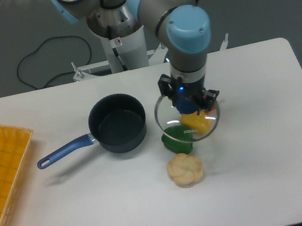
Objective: Place the lid on the table
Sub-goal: 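Carry the clear glass lid away from the peppers toward the open table, then lower the held glass lid flat onto the table surface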
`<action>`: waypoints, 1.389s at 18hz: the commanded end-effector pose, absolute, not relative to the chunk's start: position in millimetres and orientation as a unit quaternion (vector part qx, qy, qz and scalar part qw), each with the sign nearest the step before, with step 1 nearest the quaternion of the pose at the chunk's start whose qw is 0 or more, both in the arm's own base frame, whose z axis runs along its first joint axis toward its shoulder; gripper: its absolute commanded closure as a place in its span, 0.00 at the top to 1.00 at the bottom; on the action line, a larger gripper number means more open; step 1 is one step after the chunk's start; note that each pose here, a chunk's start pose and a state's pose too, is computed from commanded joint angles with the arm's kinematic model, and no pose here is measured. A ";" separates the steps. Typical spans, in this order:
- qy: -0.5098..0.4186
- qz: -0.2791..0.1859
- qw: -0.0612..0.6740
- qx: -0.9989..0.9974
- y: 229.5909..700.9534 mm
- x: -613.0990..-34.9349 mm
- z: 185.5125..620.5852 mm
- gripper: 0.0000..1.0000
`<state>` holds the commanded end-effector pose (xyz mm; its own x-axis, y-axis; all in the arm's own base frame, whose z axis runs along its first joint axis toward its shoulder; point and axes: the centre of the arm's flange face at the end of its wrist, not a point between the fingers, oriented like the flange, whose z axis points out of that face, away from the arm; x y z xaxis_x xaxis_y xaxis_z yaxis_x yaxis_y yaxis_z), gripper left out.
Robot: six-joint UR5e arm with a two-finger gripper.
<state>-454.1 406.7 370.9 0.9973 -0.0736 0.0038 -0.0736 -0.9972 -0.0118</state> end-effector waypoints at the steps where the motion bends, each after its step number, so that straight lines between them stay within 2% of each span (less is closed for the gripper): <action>1: 0.036 -0.004 0.004 -0.999 404.1 -463.1 366.3 0.51; 6: 0.041 -0.001 0.006 -0.999 387.9 -497.0 354.9 0.51; 15: 0.045 0.028 0.015 -0.998 400.6 -536.1 330.1 0.51; 18: 0.050 0.029 0.014 -0.998 389.7 -561.1 303.1 0.51; 25: 0.041 0.024 0.012 -0.999 379.6 -574.6 285.3 0.51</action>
